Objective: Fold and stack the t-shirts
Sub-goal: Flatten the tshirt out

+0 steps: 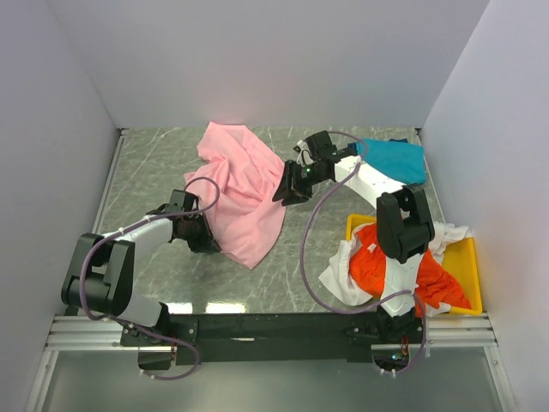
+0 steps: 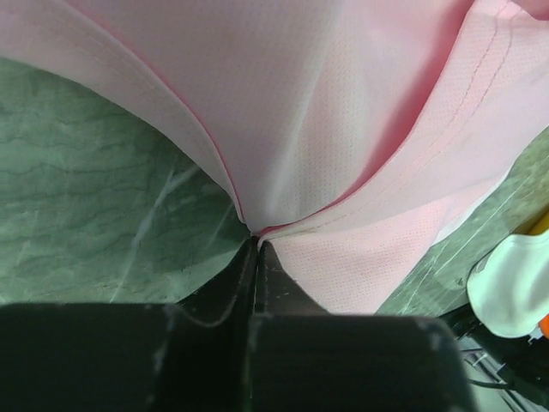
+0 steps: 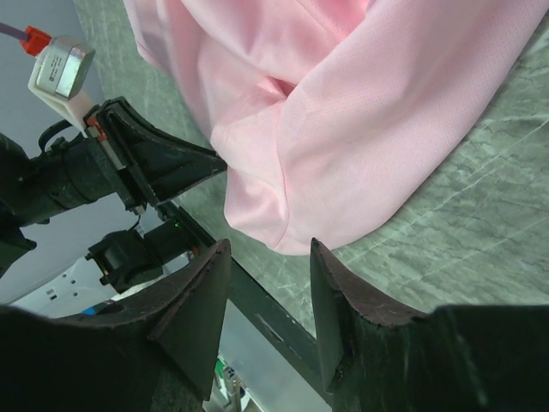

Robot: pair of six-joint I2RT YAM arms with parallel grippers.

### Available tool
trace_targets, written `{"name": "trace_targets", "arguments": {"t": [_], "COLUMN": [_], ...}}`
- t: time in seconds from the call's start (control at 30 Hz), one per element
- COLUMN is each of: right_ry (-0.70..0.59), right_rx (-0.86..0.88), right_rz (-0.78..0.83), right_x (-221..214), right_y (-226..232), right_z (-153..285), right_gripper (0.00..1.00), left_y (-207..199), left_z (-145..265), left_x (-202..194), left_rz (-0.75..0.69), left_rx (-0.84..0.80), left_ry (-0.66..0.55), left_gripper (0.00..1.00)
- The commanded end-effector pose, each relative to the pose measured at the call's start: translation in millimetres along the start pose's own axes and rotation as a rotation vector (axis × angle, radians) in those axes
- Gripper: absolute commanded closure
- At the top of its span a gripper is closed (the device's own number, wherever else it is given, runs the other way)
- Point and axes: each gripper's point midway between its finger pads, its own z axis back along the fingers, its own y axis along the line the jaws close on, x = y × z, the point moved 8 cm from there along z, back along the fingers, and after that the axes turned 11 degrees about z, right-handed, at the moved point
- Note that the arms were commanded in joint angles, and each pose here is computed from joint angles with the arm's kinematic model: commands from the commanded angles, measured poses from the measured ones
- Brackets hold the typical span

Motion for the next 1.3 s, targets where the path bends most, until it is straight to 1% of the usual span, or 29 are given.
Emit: {"name": "trace_targets", "arguments": {"t": [0.0,0.13,0.23,0.27,0.33,0.37,0.4,0.47,0.5,0.57,0.63,0.67,0.7,0.83,1.03,1.27], "right_ry": [-0.059,-0.062,-0.083,-0.101,-0.110,-0.134,-0.126,-0.156,-0.153,-0.196,-0.204,-0.230,-0.221,-0.242,-0.230,-0.217], "right_rx": [0.022,0.023,0.010,0.007,-0.038,-0.054,-0.078,-0.162,-0.164,-0.227,-0.263,-0.284,-0.297,-0.348,-0.342,-0.263], "right_rz": [0.035,0.036,0.047,0.061,0.069,0.086,0.087,0.099,0.101,0.113,0.110,0.118,0.110,0.104,0.086,0.079], "right_x": [5,13,26,34,44,54,59,75,78,92,99,107,108,118,119,120], "right_y": [12,12,12,15,9,13,5,-4,-6,-10,-20,-20,-27,-38,-55,-57], "right_z": [17,12,9,11,3,6,-2,-9,-12,-12,-21,-20,-27,-31,-44,-60], "right_gripper": [0.51,0.51,0.51,0.51,0.51,0.51,0.51,0.49,0.49,0.48,0.47,0.46,0.46,0.45,0.44,0.44], "left_y": [-2,-4,-5,-9,-11,-17,-17,-20,-20,-21,-21,-21,-20,-19,-17,-16], "left_z": [5,16,26,33,43,54,59,71,75,84,94,97,100,111,116,117], "left_x": [1,2,1,4,3,6,4,7,7,10,9,9,9,8,5,6], "left_rz": [-0.007,-0.011,-0.006,-0.012,-0.005,-0.015,-0.012,-0.016,-0.018,-0.013,-0.010,-0.007,-0.004,0.014,0.020,0.015], "left_rx": [-0.003,-0.002,0.012,0.002,0.008,-0.008,0.000,0.007,0.011,0.020,0.016,0.016,0.018,0.013,0.015,0.017], "left_ry": [-0.039,-0.080,-0.103,-0.133,-0.146,-0.186,-0.190,-0.224,-0.233,-0.268,-0.295,-0.305,-0.313,-0.341,-0.345,-0.347], "left_gripper": [1.00,1.00,1.00,1.00,1.00,1.00,1.00,1.00,1.00,1.00,1.00,1.00,1.00,1.00,1.00,1.00]}}
